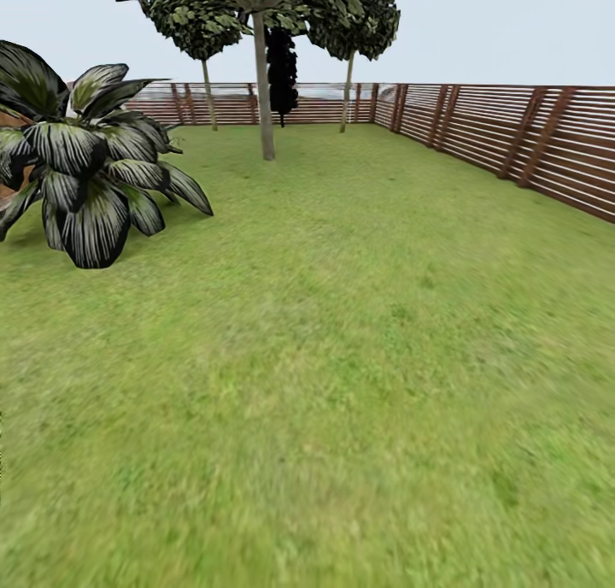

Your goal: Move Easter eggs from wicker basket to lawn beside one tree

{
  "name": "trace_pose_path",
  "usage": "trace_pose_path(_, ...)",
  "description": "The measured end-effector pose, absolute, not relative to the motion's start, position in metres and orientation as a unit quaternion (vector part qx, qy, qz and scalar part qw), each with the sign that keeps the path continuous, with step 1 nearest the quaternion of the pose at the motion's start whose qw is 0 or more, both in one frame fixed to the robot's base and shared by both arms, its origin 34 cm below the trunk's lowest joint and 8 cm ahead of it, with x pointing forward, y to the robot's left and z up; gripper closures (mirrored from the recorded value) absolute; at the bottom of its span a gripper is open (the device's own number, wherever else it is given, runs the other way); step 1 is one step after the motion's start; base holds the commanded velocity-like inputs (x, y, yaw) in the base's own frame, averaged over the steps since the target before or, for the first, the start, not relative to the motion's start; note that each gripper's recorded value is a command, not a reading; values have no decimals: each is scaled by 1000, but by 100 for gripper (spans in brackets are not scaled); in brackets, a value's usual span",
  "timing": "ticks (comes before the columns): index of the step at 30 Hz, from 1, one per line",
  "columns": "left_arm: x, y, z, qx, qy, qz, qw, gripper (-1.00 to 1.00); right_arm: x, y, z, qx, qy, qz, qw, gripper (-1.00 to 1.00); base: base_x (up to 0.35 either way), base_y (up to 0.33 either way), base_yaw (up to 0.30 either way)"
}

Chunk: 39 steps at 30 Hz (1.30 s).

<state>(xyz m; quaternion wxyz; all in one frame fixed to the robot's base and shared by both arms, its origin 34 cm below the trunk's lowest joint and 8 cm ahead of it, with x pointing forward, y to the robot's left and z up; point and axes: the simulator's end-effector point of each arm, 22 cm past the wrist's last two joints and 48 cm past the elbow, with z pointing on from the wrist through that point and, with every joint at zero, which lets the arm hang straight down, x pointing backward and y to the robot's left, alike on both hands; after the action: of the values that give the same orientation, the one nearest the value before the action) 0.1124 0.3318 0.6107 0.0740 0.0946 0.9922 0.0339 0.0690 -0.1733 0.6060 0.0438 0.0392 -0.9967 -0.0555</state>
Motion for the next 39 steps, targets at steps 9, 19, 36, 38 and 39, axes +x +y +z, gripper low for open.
trace_pose_path(9, 112, 332, 611, 95, 992, 34, 74, -100, 69, -173, 606, 39, -997, -56, 44, -100, 296, -175, 237)
trace_pose_path(19, 112, 332, 611, 95, 992, 34, 74, -100, 69, -174, 606, 39, -997, -55, 44, -100, 291, -180, 176)
trace_pose_path(36, 117, 332, 611, 94, 992, 34, 80, -100, 73, -173, 606, 40, -997, -55, 38, -100, 281, -187, 137)
trace_pose_path(38, 118, 332, 611, 94, 992, 35, 81, -100, 74, -173, 605, 40, -997, -55, 37, -100, 273, -195, 198)
trace_pose_path(39, 118, 332, 611, 94, 992, 35, 81, -100, 74, -173, 605, 40, -997, -55, 37, -100, 271, -198, 200)
